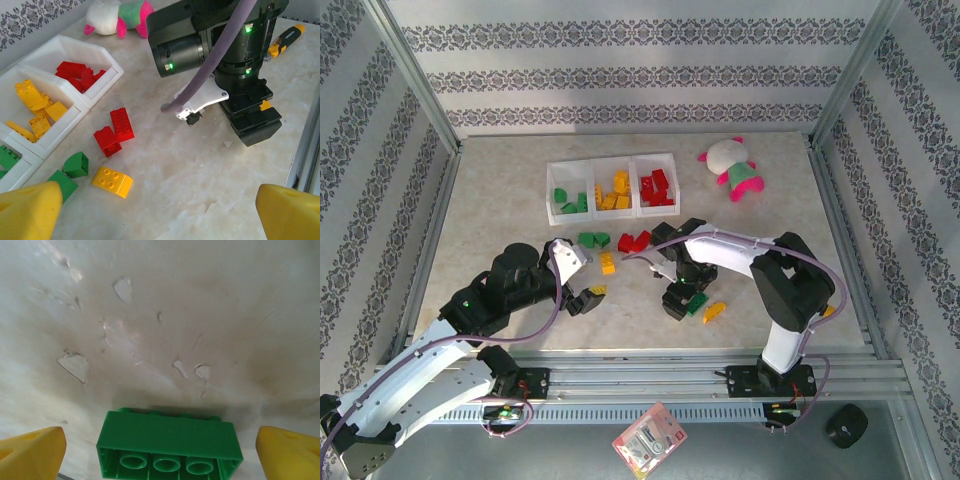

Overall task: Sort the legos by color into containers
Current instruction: Pick up the lego from the bottom-center of the table.

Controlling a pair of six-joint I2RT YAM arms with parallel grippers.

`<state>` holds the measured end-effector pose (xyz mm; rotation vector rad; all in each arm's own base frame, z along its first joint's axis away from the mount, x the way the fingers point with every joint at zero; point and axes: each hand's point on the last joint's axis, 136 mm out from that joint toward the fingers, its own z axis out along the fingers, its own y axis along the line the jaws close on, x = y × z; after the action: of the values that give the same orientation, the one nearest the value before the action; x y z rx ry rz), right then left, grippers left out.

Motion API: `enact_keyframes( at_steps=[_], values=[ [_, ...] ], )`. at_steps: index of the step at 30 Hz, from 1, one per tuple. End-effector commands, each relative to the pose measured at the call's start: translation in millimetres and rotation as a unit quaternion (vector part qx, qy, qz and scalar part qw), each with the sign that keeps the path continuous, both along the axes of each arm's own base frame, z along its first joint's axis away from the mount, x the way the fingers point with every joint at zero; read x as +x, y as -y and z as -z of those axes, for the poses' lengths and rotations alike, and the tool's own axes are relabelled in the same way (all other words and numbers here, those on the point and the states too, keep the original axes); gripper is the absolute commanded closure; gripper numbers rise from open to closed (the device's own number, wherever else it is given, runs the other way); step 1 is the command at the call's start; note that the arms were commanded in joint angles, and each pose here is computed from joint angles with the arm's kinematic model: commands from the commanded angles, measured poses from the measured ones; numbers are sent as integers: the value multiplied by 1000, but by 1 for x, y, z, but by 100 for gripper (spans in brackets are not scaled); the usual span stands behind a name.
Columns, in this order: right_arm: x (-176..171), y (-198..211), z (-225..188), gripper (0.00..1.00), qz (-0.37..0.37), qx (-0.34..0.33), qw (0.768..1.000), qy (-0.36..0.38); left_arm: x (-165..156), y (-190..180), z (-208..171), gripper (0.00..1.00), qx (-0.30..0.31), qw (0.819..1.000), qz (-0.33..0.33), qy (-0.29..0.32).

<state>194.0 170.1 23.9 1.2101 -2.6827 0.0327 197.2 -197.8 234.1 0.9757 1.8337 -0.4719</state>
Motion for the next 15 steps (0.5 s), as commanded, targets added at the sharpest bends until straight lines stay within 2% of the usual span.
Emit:
enact_keyframes(
  at_steps=[1, 8, 12, 15],
  values=[
    [-3, 6, -4, 7, 7, -28, 1000, -9, -5, 0, 7, 1, 15, 1000, 12, 4],
    [2, 5, -5, 29, 23, -28, 999, -4, -5, -1, 8, 1, 18, 1000, 11, 4],
    [7, 5, -11, 37, 25, -23, 999, 10, -4, -1, 9, 1, 18, 1000, 8, 5],
    [12, 2, -18, 38, 27, -11, 999, 27, -3, -2, 9, 1, 18, 1000, 4, 4]
  ],
)
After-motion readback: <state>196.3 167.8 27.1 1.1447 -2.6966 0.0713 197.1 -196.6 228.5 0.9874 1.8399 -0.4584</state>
